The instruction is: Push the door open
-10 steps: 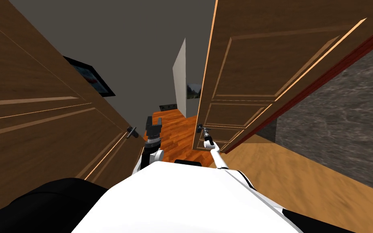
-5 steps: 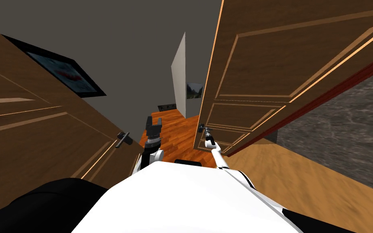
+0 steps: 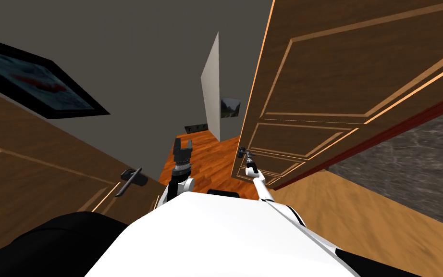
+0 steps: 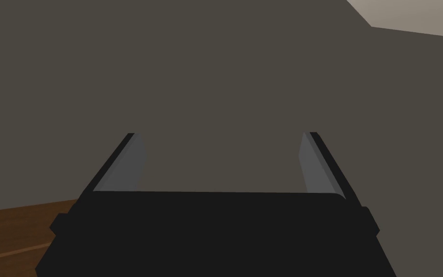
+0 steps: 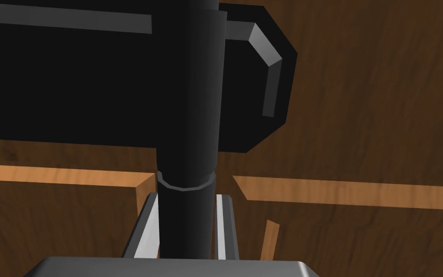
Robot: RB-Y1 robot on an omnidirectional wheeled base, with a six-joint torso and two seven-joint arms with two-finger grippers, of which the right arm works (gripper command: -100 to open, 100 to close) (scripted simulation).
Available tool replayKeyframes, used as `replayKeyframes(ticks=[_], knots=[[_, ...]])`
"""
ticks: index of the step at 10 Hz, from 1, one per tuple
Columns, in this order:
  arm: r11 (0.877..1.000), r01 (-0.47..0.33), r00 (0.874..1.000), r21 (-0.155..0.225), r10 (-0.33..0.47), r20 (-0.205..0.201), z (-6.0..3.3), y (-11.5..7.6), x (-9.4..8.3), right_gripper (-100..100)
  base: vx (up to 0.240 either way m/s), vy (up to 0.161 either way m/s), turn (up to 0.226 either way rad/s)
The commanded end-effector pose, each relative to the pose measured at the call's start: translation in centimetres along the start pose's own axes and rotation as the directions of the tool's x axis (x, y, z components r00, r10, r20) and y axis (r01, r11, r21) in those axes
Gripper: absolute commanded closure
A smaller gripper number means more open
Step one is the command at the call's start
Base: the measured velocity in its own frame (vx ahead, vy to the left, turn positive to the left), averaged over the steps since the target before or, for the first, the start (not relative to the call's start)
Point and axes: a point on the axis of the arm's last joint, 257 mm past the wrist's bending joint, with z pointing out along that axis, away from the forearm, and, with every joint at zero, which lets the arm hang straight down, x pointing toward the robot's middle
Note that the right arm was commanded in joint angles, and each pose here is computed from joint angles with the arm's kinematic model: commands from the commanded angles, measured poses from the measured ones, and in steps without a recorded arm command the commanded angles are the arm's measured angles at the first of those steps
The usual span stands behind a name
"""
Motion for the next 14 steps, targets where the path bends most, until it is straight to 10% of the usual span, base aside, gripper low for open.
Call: replayKeyframes(ticks=[1, 14], knots=[[1.0, 0.006, 0.999, -0.012, -0.005, 0.033, 0.25, 0.5, -1.9, 100, 0.202, 0.104, -0.06], [1.0, -0.001, 0.983, -0.014, 0.003, 0.186, -0.54, 0.6, -10.1, 100, 0.177, 0.097, -0.07]])
